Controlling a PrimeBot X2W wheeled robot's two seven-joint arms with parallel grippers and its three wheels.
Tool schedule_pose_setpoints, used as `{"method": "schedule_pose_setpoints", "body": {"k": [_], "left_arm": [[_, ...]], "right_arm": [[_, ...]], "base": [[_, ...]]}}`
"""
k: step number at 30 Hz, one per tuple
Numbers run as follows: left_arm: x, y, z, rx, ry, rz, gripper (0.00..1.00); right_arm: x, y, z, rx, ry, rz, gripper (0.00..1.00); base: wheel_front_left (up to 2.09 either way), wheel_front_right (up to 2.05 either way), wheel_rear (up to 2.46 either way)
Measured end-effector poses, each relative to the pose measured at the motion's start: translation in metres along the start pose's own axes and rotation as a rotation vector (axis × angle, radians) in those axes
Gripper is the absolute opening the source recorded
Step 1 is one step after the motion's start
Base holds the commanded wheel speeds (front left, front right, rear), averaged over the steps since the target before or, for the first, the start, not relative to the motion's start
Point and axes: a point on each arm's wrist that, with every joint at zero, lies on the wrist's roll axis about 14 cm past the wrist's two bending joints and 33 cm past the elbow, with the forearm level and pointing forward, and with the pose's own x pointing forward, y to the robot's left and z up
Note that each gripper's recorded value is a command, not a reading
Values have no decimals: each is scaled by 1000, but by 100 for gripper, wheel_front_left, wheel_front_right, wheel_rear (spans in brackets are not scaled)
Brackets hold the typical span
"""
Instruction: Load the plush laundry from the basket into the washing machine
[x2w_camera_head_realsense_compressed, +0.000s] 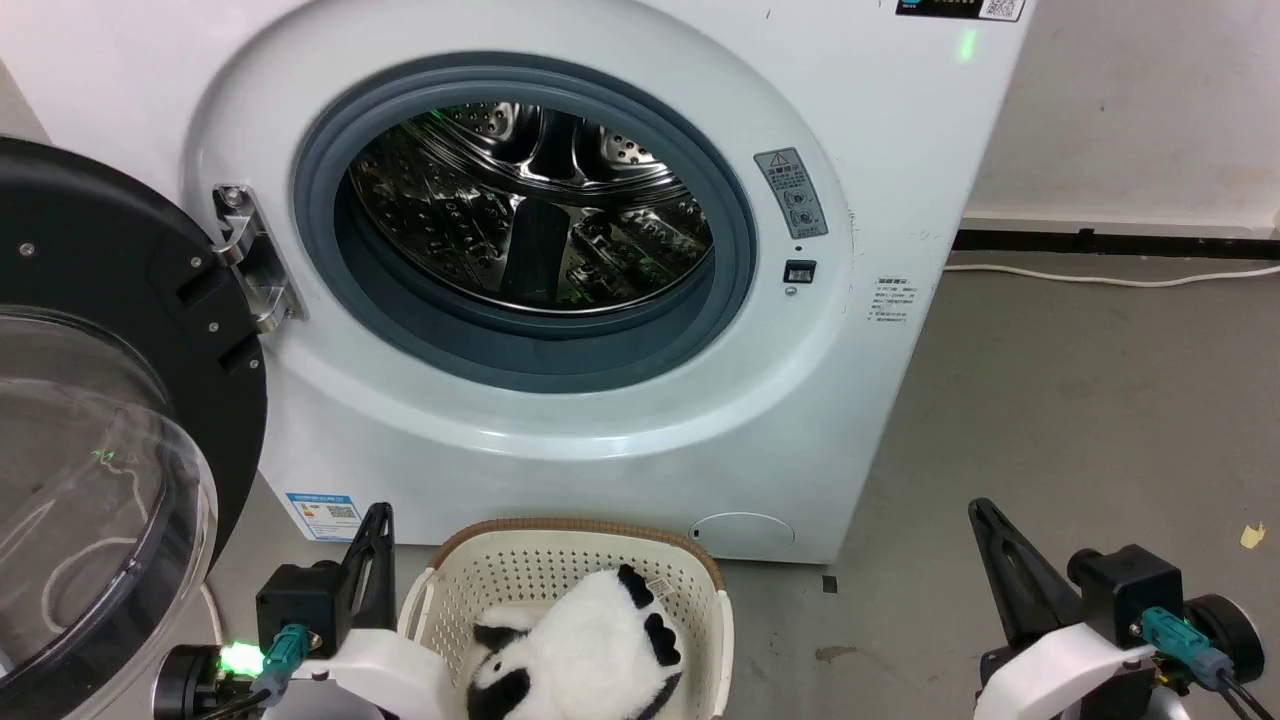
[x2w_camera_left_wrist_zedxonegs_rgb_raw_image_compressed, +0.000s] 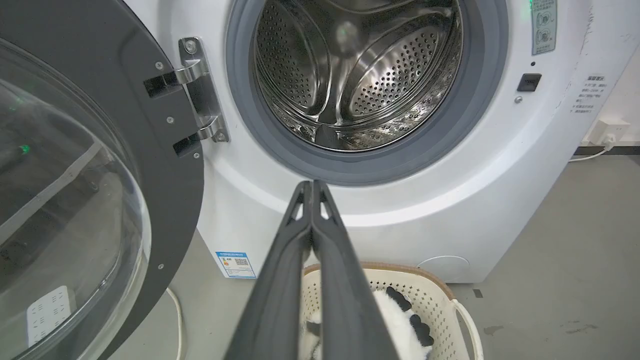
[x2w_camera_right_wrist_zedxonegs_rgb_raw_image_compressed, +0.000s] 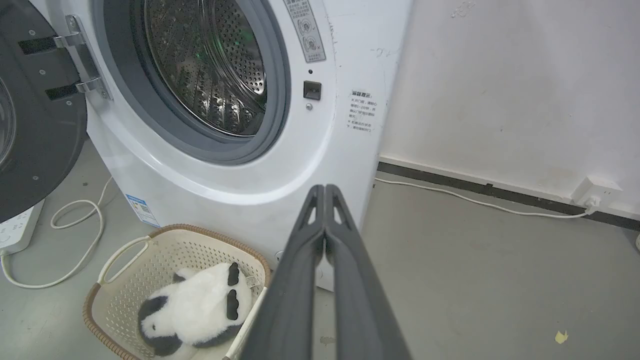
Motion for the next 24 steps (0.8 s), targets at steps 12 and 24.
{"method": "schedule_pose_setpoints", "body": {"k": [12, 24], "left_arm": [[0, 0, 0, 0, 0, 0, 0], [0, 0, 0, 0, 0, 0, 0]], "right_arm": [[0, 0, 0, 0, 0, 0, 0], [0, 0, 0, 0, 0, 0, 0]], "base": [[0, 0, 0], [0, 0, 0]]}}
